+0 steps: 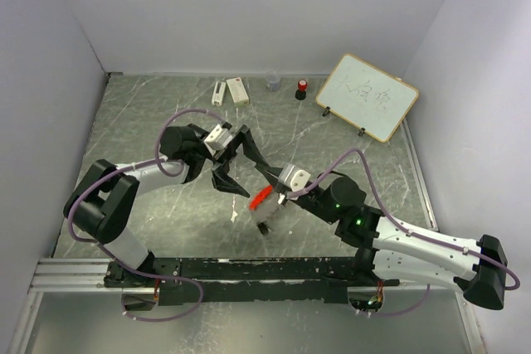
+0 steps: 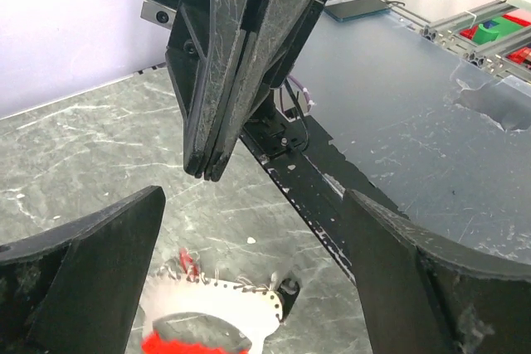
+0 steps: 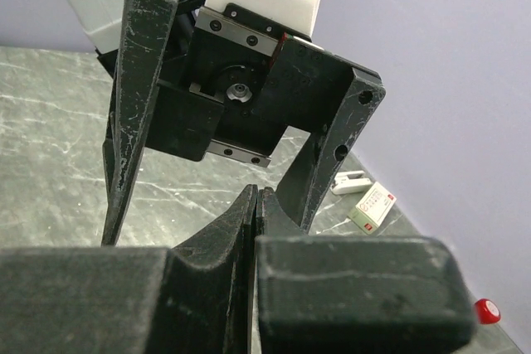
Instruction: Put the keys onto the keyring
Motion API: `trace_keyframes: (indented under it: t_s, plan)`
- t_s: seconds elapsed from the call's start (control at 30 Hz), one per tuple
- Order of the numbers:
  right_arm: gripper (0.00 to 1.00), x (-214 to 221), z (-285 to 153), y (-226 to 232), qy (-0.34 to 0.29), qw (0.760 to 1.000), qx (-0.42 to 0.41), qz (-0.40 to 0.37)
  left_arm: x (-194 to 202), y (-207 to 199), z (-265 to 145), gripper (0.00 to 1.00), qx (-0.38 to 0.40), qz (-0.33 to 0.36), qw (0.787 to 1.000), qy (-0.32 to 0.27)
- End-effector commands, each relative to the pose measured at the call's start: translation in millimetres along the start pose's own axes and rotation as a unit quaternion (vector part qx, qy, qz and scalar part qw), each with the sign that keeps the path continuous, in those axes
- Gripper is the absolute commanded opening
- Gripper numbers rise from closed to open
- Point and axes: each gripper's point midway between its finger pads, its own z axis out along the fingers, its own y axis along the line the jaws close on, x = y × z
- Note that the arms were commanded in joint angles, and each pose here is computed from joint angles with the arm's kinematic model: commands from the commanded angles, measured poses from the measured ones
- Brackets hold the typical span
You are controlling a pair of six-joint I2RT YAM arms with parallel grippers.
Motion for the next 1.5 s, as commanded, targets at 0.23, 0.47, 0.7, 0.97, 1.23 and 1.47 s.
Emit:
trace_keyframes:
  t_s: [0.23,0.47,0.7,0.97,1.23,1.47]
  plan:
    - [0.00,-9.6,-1.4,-22.6,-0.005,0.999,0.054,0.005,-14.9,-3.1,-25.1,0.99,-0.040,0.156,0.987,0.009]
    - [0.00,57.7,-23.6,-55.9,0.151,0.962,0.203,0.107,-18.4,13.0,-55.7,0.99,-0.168,0.129,0.975,-0.061]
    - [0.68,160.9,-61.2,-58.5,0.320,0.868,0.293,0.240,-8.9,35.0,-68.6,0.99,-0.266,0.050,0.952,-0.146]
    - [0.71,213.0,-89.3,-40.9,0.381,0.811,0.310,0.317,11.8,43.1,-75.2,0.99,-0.332,-0.007,0.925,-0.186]
    - [0.74,256.4,-119.8,-32.6,0.413,0.739,0.345,0.405,34.6,39.1,-63.6,0.99,-0.342,-0.048,0.920,-0.188]
    - [0.78,268.8,-135.8,-40.9,0.390,0.708,0.369,0.460,42.0,40.8,-56.3,0.99,-0.330,-0.062,0.923,-0.190]
